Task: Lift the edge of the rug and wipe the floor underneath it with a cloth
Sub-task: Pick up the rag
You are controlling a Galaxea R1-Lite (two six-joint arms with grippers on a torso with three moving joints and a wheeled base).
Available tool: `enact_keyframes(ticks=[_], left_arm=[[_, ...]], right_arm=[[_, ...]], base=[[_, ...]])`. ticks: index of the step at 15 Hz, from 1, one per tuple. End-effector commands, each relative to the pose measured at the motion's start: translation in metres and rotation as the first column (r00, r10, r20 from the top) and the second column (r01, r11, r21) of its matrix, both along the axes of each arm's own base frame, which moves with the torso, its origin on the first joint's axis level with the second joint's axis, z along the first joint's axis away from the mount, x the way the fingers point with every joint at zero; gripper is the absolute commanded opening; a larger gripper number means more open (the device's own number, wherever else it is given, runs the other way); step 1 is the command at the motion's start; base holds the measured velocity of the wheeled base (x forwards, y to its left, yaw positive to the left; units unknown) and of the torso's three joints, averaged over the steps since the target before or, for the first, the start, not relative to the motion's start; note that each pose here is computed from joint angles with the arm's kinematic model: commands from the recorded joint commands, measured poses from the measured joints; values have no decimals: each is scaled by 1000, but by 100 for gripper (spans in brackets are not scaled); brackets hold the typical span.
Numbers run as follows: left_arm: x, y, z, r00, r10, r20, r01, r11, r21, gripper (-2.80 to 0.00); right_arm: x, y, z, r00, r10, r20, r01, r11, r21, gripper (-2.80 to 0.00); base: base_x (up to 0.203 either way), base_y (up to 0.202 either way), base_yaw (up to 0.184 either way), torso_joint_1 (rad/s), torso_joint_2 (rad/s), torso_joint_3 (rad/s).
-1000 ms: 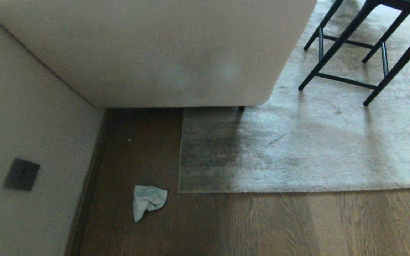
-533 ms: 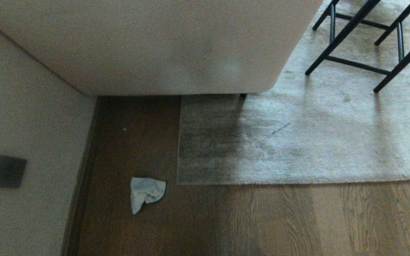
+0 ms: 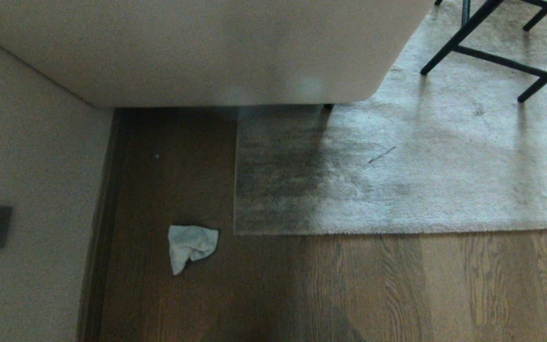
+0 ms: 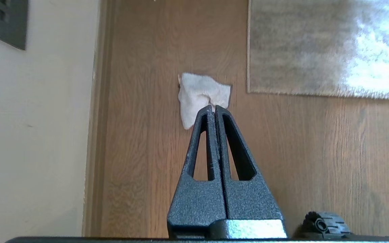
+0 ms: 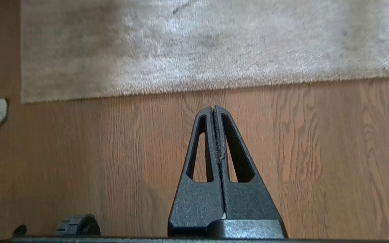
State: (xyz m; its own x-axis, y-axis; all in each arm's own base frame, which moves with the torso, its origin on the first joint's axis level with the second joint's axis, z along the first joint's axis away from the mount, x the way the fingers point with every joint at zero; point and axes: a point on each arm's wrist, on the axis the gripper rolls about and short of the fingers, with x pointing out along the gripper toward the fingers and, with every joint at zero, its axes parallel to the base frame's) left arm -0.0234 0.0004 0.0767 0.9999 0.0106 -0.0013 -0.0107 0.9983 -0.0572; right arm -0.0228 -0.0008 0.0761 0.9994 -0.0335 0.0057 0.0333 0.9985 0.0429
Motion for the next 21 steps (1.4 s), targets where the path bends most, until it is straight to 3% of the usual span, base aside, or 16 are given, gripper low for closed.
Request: enact_keyframes(ticks=[1,21], left_arm=[[0,0,0,1000,2,1,-2,1000,-1,-280],[0,0,0,1000,2,0,-2,1000,-1,-280]], right_arm=[[0,0,0,1000,0,-1,0,1000,0,-280],[0,0,0,1000,-2,-1,2,1000,0,-280]], base=[[0,0,0,2,-2,-194],[0,0,0,2,2,-196]])
